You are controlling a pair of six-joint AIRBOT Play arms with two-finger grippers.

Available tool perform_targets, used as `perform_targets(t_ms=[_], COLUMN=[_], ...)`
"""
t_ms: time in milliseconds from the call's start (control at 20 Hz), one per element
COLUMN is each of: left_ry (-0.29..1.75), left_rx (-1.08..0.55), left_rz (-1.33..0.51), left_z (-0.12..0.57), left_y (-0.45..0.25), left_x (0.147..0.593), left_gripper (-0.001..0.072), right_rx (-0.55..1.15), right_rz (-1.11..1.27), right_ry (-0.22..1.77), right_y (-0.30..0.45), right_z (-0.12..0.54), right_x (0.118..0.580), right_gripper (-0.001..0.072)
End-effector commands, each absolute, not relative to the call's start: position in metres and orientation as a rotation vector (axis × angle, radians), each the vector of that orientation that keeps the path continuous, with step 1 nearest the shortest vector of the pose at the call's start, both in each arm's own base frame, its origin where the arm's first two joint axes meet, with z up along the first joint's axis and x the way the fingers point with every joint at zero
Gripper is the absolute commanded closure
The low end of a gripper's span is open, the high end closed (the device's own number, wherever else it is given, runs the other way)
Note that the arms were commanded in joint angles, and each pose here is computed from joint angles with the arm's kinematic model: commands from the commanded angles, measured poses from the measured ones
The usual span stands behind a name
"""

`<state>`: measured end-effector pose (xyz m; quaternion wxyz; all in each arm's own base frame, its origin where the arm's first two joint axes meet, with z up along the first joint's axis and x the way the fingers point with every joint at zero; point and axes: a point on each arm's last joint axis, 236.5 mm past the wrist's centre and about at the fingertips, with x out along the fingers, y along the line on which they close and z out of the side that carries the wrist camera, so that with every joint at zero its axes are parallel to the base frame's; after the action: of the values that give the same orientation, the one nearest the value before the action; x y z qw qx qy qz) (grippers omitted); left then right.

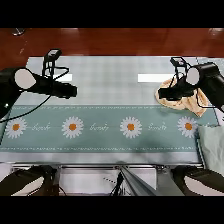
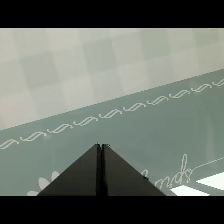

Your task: Fold the shirts.

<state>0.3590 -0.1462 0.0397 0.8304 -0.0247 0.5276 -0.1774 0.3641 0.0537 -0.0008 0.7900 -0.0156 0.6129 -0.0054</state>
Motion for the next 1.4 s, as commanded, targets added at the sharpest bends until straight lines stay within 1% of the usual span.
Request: perform_targets(t_ms=[0, 900, 1000, 1050, 1100, 1150, 1200, 1250, 1300, 1350], left_ry=[1.119, 1.119, 1.106, 1.071, 1.034, 0.994, 0.968, 0.966, 0.971, 0.975], left_rx=[-0.052, -0.052, -0.054, -0.059, -0.066, -0.072, -0.088, -0.114, -0.111, -0.111], left_rz=[-0.376, -0.376, -0.375, -0.371, -0.366, -0.362, -0.354, -0.344, -0.34, -0.339], left_z=[0.039, 0.039, 0.041, 0.045, 0.049, 0.054, 0.057, 0.057, 0.055, 0.053], left_y=[-0.146, -0.146, -0.147, -0.147, -0.148, -0.149, -0.149, -0.151, -0.149, -0.149], left_x=[0.359, 0.359, 0.362, 0.369, 0.377, 0.385, 0.392, 0.394, 0.394, 0.394], left_gripper=[0.0688, 0.0688, 0.0688, 0.0688, 0.0686, 0.0563, 0.0197, 0.0004, 0.0004, 0.0004], right_rx=[-0.034, -0.032, -0.047, -0.084, -0.135, -0.185, -0.227, -0.258, -0.278, -0.26], right_rz=[-0.011, -0.008, -0.002, -0.008, -0.03, -0.065, -0.091, -0.107, -0.125, -0.178], right_ry=[1.32, 1.307, 1.256, 1.214, 1.151, 1.08, 1.01, 0.948, 0.91, 0.888], right_y=[0.054, 0.055, 0.054, 0.048, 0.038, 0.026, 0.017, 0.008, -0.004, -0.025], right_z=[-0.001, 0.0, 0.003, 0.007, 0.013, 0.022, 0.031, 0.039, 0.044, 0.045], right_x=[0.364, 0.367, 0.378, 0.388, 0.402, 0.417, 0.432, 0.445, 0.455, 0.461], right_gripper=[0.0684, 0.0684, 0.0684, 0.0683, 0.066, 0.0424, 0.0061, 0.0082, 0.0082, 0.0082])
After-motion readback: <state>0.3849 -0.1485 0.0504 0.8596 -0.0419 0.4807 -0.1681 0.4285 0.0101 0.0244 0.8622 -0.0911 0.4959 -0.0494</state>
